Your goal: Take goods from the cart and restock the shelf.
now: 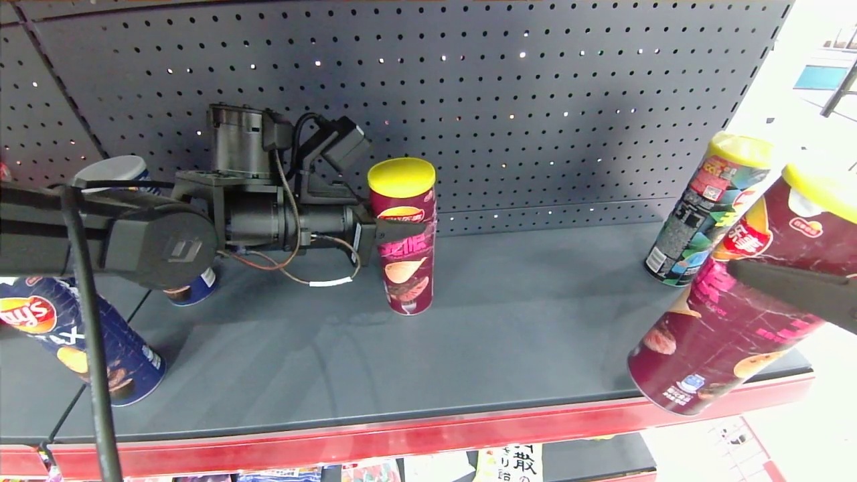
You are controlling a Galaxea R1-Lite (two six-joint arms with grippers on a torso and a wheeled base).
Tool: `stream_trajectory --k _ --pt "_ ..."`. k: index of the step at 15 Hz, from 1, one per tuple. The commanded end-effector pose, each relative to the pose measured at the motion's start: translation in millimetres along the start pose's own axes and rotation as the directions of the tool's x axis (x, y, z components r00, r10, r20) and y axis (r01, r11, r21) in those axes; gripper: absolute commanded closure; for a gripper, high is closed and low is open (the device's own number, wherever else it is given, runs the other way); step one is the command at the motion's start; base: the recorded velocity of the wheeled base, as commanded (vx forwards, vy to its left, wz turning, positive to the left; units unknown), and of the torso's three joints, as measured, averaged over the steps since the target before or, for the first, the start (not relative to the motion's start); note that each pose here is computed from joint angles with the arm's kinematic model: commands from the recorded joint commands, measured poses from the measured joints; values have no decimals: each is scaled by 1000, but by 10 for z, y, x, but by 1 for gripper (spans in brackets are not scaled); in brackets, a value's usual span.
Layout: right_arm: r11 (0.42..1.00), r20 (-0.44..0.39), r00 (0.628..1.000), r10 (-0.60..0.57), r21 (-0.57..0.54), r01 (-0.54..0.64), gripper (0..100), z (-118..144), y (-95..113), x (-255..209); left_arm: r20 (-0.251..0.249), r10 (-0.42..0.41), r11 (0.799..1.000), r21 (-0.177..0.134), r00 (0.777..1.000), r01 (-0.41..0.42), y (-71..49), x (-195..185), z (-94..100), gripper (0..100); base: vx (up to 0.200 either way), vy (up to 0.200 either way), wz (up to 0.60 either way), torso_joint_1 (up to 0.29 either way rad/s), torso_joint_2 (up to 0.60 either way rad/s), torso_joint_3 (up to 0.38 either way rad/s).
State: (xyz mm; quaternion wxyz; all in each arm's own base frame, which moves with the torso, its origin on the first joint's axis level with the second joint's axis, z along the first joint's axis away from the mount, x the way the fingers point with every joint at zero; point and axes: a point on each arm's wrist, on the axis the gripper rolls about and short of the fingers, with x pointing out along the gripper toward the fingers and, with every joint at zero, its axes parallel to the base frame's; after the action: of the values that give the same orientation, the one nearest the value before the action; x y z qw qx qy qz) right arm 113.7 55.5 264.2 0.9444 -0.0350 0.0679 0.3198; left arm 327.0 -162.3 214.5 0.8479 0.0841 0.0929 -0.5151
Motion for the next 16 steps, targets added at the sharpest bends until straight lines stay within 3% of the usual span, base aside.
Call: stream_trajectory --k 1,3,6,12,16 --pt "1000 -2 1000 1 0 -1 100 -4 -1 5 6 -1 1000 3 1000 1 -30 -42 32 100 0 0 0 0 0 0" --pt "1000 -1 1000 0 0 0 100 0 -1 4 21 -31 1000 6 999 31 -157 -126 97 100 0 0 0 0 0 0" --pt "1000 2 1000 3 -1 -3 100 9 1 3 38 -78 995 -67 996 80 -472 -216 200 100 0 0 0 0 0 0" --pt "1000 -1 1000 3 -2 -3 100 3 0 8 -1 -124 991 -60 992 123 -812 -181 125 100 0 0 0 0 0 0" --pt "1000 -4 1000 4 0 -4 100 -9 2 6 -28 -104 993 -61 994 102 -946 -190 -27 100 0 0 0 0 0 0"
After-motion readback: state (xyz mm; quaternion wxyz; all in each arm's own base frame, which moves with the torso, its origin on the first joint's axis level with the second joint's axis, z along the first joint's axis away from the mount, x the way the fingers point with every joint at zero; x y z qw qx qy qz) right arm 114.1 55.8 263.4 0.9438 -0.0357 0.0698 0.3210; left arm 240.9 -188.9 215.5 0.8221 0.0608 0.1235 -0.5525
